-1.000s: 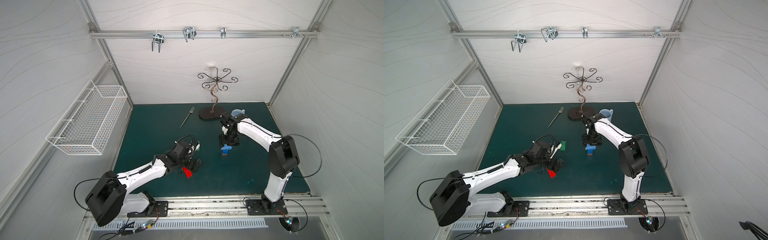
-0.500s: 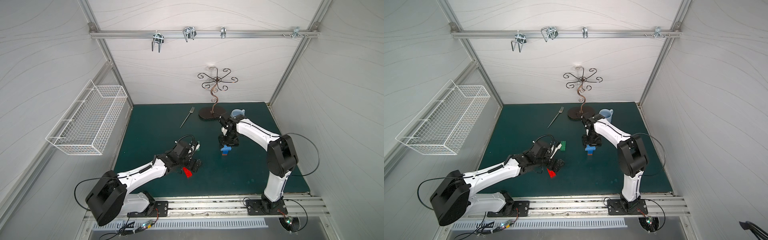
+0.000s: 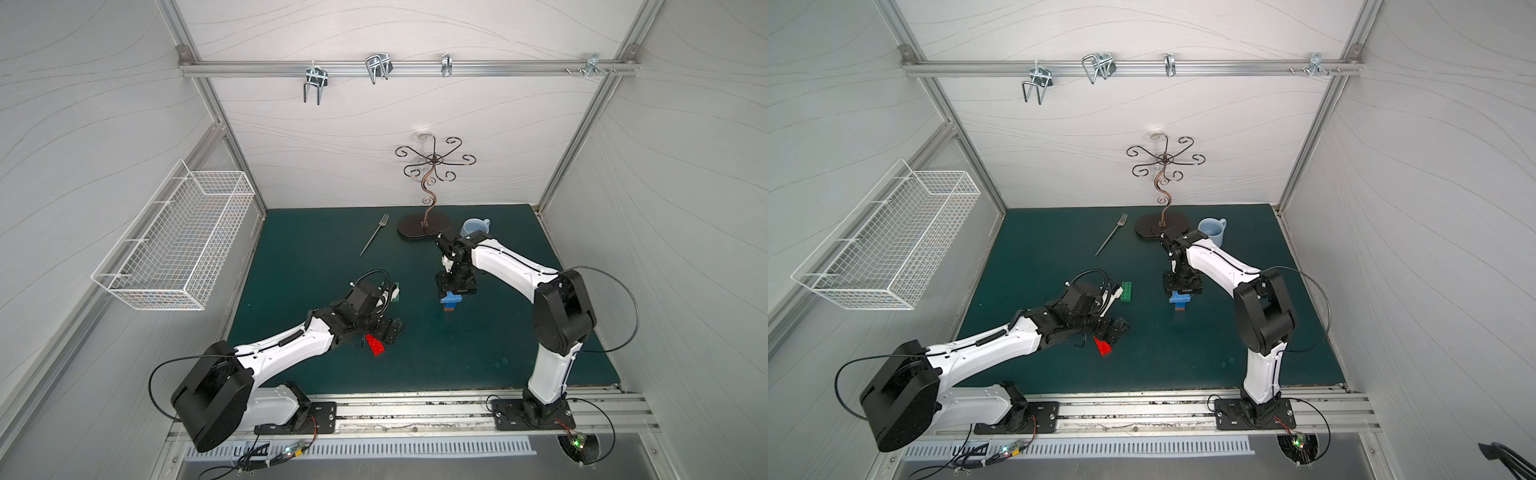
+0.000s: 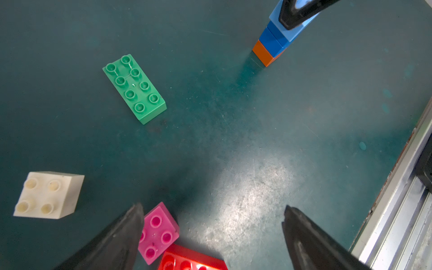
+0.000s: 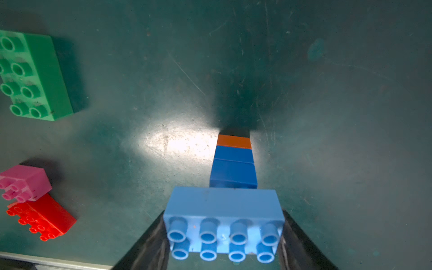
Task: Assemble a spoon with lego
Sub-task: Assemble the lego brick with the lego brick.
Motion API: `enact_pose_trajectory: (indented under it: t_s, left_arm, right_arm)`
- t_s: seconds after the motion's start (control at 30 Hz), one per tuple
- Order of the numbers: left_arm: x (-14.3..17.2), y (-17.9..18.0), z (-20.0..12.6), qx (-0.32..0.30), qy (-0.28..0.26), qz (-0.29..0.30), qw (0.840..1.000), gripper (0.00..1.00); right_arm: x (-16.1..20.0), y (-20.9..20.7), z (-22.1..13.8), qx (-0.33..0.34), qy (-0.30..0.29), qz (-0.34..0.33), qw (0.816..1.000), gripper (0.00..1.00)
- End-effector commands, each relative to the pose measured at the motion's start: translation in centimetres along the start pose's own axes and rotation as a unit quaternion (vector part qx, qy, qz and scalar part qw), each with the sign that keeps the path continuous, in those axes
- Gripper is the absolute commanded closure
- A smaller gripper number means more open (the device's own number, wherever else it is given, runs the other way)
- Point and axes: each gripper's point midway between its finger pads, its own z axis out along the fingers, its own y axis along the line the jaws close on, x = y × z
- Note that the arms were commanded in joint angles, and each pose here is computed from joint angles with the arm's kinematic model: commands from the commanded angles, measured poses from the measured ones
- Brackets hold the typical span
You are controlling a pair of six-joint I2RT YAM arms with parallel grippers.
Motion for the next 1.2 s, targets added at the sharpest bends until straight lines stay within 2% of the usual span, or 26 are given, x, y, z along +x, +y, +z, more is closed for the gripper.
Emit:
enact_pose_trajectory:
  t_s: [0.0, 1.17]
  left_arm:
    - [-2.5, -0.3, -0.4, 0.000, -0.030, 0.008, 1.000, 0.02]
    - [-2.1, -0.2, -0.4, -0.003, -0.027, 0.000, 1.000, 0.02]
  right_arm:
    - [0.9, -0.5, 1.7, 0.016, 0.020, 0.004, 1.000, 0.41]
    - [0.4, 0.1, -0.6, 0.007, -0.011, 0.005, 1.000, 0.40]
